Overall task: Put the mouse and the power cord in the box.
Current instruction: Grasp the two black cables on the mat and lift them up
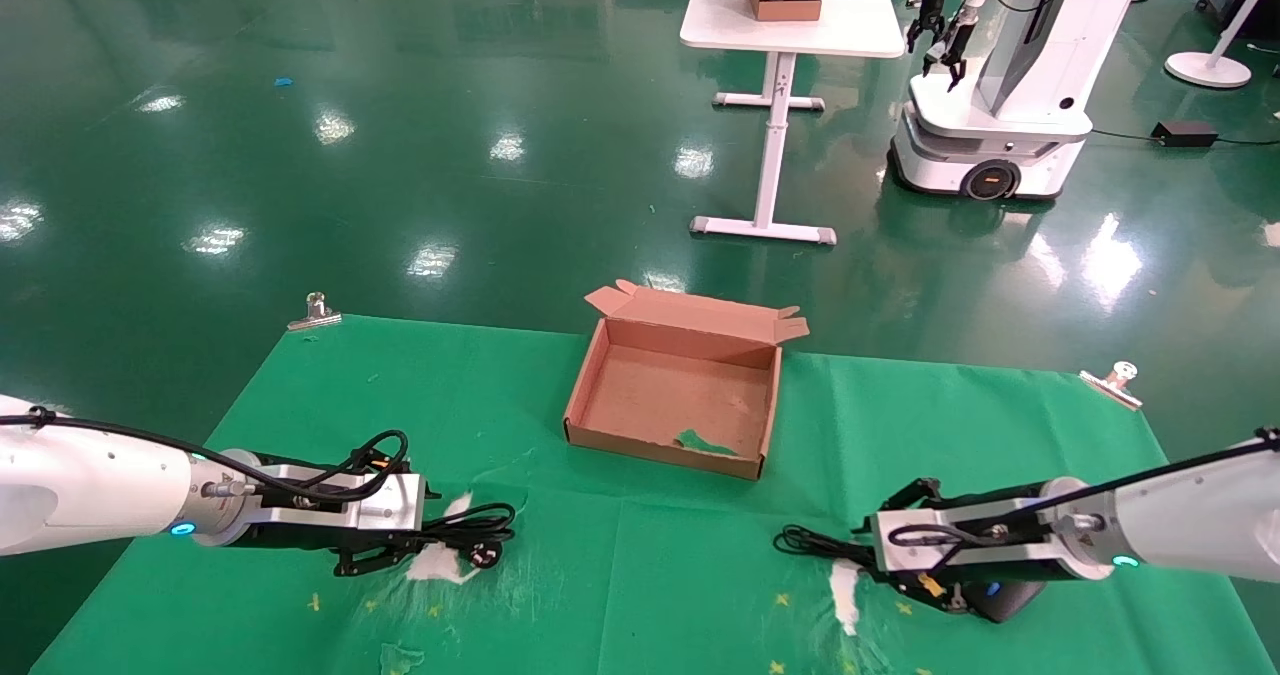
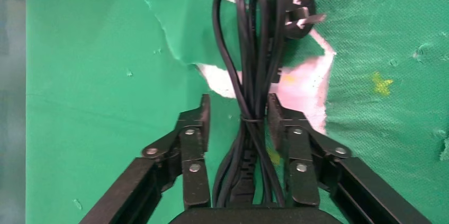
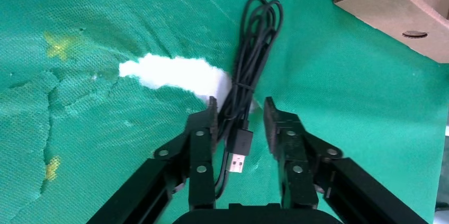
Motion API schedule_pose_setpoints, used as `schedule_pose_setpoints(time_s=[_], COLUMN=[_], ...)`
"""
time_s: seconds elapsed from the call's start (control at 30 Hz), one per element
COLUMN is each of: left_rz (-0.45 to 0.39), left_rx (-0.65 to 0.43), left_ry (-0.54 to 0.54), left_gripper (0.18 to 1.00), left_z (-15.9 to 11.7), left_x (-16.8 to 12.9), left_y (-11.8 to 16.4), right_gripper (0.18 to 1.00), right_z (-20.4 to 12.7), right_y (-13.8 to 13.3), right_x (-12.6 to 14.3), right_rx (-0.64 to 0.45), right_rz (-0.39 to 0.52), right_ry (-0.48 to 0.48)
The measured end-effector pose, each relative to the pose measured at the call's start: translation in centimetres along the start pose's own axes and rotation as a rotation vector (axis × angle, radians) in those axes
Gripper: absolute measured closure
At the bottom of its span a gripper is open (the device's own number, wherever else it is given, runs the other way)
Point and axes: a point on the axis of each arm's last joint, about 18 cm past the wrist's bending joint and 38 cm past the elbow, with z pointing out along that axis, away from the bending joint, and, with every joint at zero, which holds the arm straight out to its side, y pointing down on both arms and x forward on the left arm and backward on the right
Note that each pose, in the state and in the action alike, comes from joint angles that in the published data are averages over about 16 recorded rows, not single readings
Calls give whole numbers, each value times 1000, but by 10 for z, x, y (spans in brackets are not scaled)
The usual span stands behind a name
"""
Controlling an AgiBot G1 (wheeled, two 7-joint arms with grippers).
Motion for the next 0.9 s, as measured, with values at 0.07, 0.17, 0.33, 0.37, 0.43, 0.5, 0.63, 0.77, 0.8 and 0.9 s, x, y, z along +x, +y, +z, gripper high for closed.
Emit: schedule_pose_setpoints(time_s=[0.07, 0.17, 0.33, 0.37, 0.43, 0.5, 0.63, 0.77, 0.8, 0.9], left_rz=[0, -1, -1, -1, -1, -2, -18, -56, -71, -138], left_rx=[0, 0, 0, 0, 1, 2, 11, 31, 38, 69], left_ry=[0, 0, 0, 0, 0, 0, -5, -26, -34, -69], left_gripper=[665, 724, 823, 839, 872, 897, 929, 944, 946, 951], left_z=[0, 0, 0, 0, 0, 0, -3, -10, -13, -24], left_x=[0, 0, 0, 0, 0, 0, -1, -7, -10, -19], left_y=[0, 0, 0, 0, 0, 0, 0, 0, 0, 0], right_gripper=[730, 791, 876, 885, 905, 925, 949, 965, 966, 970], right_z=[0, 0, 0, 0, 0, 0, -2, -9, -11, -23], right_y=[0, 0, 0, 0, 0, 0, 0, 0, 1, 3], right_x=[0, 0, 0, 0, 0, 0, 2, 8, 11, 20], right_rx=[0, 0, 0, 0, 0, 1, 4, 13, 16, 25], right_rz=[0, 0, 0, 0, 0, 0, 1, 9, 12, 22], right_ry=[0, 0, 0, 0, 0, 0, 7, 29, 37, 70])
